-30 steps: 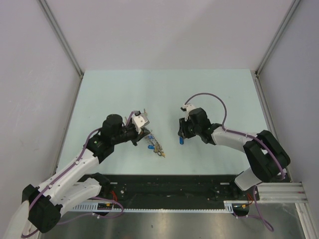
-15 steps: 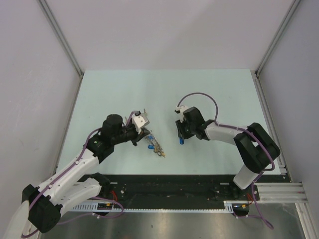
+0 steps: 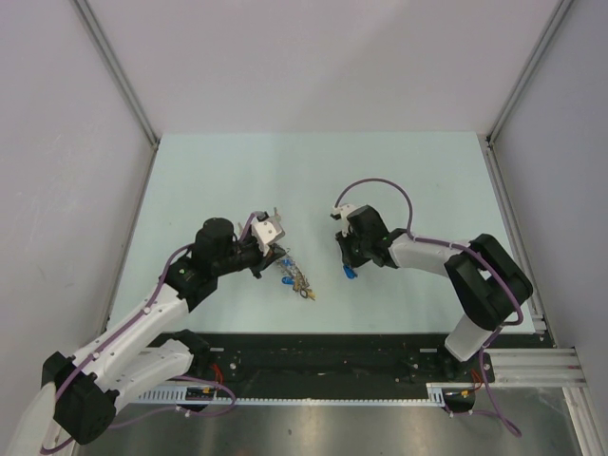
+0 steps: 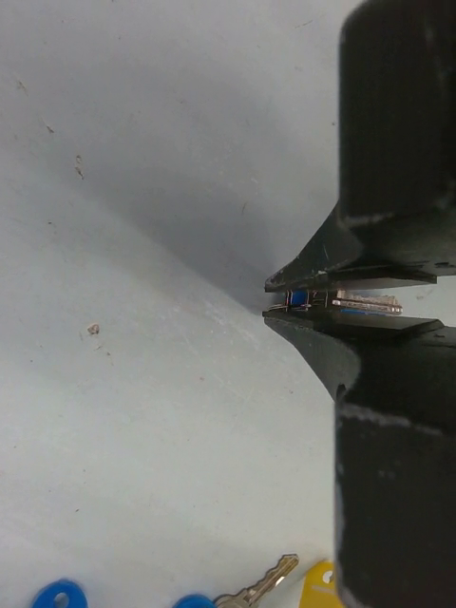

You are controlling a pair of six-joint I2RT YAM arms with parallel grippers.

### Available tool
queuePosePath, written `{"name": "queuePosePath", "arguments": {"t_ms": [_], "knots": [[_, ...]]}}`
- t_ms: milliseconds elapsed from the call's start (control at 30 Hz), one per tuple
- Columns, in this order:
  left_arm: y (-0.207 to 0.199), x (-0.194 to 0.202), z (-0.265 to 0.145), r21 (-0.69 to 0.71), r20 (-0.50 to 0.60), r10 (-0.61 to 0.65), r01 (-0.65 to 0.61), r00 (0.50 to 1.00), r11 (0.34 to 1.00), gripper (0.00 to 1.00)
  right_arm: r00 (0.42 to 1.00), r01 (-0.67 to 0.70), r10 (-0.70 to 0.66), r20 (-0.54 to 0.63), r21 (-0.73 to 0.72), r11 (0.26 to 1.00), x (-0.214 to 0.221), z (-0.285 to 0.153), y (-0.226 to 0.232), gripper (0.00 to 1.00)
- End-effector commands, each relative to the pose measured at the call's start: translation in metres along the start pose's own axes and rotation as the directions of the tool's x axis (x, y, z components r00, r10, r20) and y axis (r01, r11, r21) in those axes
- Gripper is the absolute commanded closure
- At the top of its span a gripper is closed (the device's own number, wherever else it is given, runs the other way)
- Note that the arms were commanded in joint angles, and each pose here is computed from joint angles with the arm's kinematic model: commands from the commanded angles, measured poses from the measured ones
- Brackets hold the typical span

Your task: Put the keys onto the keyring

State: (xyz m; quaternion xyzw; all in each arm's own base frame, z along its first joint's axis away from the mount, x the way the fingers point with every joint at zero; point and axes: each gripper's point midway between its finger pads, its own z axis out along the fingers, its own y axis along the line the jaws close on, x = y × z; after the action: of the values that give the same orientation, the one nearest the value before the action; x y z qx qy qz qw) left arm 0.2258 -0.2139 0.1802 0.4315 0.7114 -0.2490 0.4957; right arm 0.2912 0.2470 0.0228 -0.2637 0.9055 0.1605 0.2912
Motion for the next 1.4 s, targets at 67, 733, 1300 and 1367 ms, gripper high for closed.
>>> {"name": "queuePosePath", "arguments": {"t_ms": [67, 733, 1300, 1367], "knots": [[0.008, -0.034, -0.005, -0.022, 0.087, 0.048, -0.046, 0.995, 0.999, 0.99, 0.999, -0.012, 0.01, 0.053, 0.041, 0.999, -0.024, -0.016, -0.002, 0.93], [0.009, -0.033, -0.005, -0.029, 0.075, 0.034, -0.032, 0.997, 0.999, 0.99, 0.928, -0.371, 0.367, 0.069, 0.284, 0.884, 0.004, -0.024, -0.05, 0.74], [0.009, -0.037, -0.007, -0.034, 0.085, 0.039, -0.036, 0.996, 0.999, 1.0, 0.899, -0.43, 0.438, 0.008, 0.207, 0.879, 0.045, -0.054, -0.014, 0.4], [0.009, -0.037, -0.007, -0.035, 0.085, 0.037, -0.034, 0.996, 0.999, 1.0, 0.896, -0.434, 0.444, -0.002, 0.206, 0.877, 0.053, -0.051, -0.011, 0.4]]}}
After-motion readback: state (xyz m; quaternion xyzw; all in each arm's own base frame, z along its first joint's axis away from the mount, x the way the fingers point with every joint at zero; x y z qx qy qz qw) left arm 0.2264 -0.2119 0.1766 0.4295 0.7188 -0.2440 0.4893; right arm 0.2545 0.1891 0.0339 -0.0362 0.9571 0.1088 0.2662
